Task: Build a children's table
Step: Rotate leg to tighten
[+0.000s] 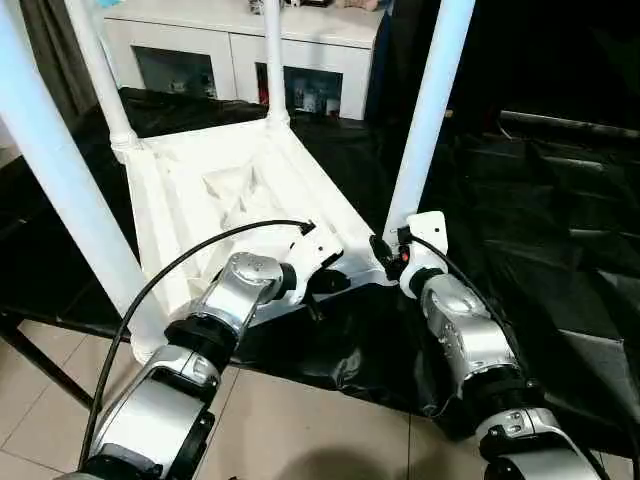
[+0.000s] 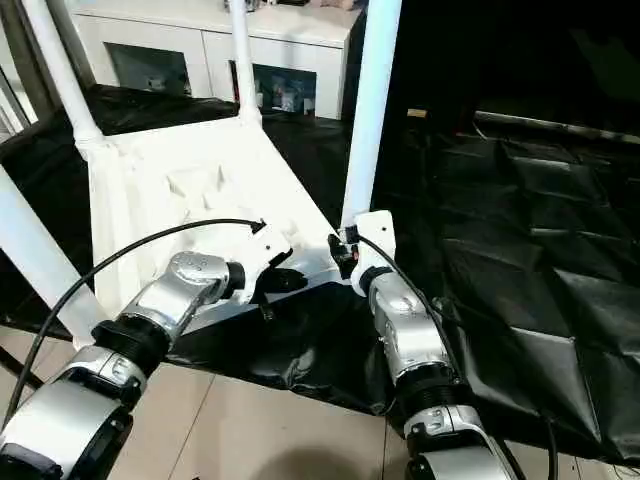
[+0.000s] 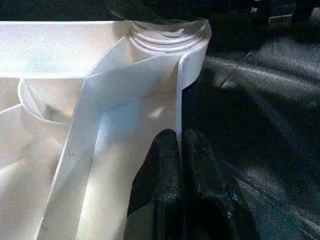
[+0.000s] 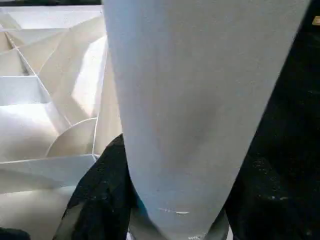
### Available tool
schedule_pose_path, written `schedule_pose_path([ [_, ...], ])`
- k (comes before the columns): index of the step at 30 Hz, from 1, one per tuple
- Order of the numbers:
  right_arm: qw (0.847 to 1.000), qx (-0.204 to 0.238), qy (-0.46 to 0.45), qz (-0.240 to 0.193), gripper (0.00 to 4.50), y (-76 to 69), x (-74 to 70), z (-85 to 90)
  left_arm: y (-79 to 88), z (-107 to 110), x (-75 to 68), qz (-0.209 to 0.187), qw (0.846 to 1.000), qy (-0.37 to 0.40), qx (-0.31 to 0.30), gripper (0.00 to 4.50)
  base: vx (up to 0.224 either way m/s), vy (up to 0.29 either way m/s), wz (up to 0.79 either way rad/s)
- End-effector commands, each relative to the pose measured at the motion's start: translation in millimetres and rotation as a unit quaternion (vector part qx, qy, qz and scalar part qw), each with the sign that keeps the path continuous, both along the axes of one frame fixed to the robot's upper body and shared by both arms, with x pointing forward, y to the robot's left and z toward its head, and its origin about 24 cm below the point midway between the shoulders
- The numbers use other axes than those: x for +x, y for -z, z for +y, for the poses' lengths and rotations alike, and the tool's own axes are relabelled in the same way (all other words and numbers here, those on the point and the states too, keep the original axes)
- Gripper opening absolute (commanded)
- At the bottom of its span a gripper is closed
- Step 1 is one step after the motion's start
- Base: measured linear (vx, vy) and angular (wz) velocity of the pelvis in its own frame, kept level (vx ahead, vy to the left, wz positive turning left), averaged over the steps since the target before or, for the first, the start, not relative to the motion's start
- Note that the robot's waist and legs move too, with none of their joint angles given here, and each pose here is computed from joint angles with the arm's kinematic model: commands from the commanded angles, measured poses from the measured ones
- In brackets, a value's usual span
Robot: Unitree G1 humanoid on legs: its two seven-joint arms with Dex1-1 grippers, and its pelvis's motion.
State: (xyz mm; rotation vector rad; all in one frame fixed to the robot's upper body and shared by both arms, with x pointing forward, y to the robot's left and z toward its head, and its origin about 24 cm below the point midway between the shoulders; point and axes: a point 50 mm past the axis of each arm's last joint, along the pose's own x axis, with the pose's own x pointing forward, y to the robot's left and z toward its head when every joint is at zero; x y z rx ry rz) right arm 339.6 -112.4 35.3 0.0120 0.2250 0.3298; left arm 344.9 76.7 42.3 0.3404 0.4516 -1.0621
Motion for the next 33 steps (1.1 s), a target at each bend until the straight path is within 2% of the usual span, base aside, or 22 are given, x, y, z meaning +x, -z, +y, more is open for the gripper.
schedule_pose_path([
  [1, 0.995, 0.052, -0.077, 0.022, 2.70, 5.4, -9.7, 31.4, -4.1, -2, 2.0, -0.016, 1.000, 0.000, -0.002, 0.00, 0.000, 0.000, 0.00],
  [3, 0.995, 0.055, -0.083, 0.016, 2.79, 1.5, -8.5, 24.3, -4.5, 7, 1.5, -0.017, 1.000, 0.011, 0.001, 0.00, 0.000, 0.000, 0.00],
  [5, 0.994, 0.056, -0.092, 0.015, 3.14, -0.5, -8.6, 20.9, -4.8, 11, 1.4, -0.017, 1.000, 0.014, 0.001, 0.00, 0.000, 0.000, 0.00],
  [8, 0.988, 0.053, -0.144, 0.015, 3.22, -7.5, -11.7, 8.7, -8.2, 25, -0.7, -0.014, 0.999, 0.035, -0.005, 0.00, 0.000, 0.000, 0.00],
  [12, 0.962, 0.010, -0.272, 0.019, 3.22, -13.1, -28.2, -12.5, -13.1, 40, -11.9, -0.001, 0.994, 0.108, -0.017, 0.00, 0.000, 0.000, 0.00],
  [17, 0.936, -0.028, -0.349, 0.038, 3.22, -12.7, -40.0, -28.4, -13.7, 50, -26.0, 0.041, 0.984, 0.172, -0.018, 0.00, 0.000, 0.000, 0.00],
  [18, 0.936, -0.028, -0.349, 0.038, 3.22, -12.7, -40.0, -28.4, -13.7, 50, -26.0, 0.041, 0.984, 0.172, -0.018, 0.00, 0.000, 0.000, 0.00],
  [20, 0.923, -0.046, -0.379, 0.046, 3.22, -12.4, -43.0, -31.0, -13.1, 54, -31.3, 0.057, 0.980, 0.190, -0.013, 0.00, 0.000, 0.000, 0.00],
  [22, 0.919, -0.053, -0.388, 0.049, 3.22, -12.1, -43.4, -31.0, -12.8, 55, -33.3, 0.063, 0.978, 0.198, -0.011, 0.00, 0.000, 0.000, 0.00],
  [23, 0.916, -0.058, -0.393, 0.050, 3.06, -11.8, -43.6, -30.9, -12.6, 56, -34.6, 0.067, 0.977, 0.203, -0.010, 0.00, 0.000, 0.000, 0.00],
  [26, 0.915, -0.059, -0.395, 0.047, 2.80, -12.8, -43.4, -29.5, -13.3, 56, -34.8, 0.064, 0.977, 0.204, -0.010, 0.00, 0.000, 0.000, 0.00],
  [33, 0.908, -0.054, -0.411, 0.054, 2.72, -9.7, -47.8, -27.4, -15.0, 57, -33.3, 0.059, 0.979, 0.194, -0.008, 0.00, 0.000, 0.000, 0.00],
])
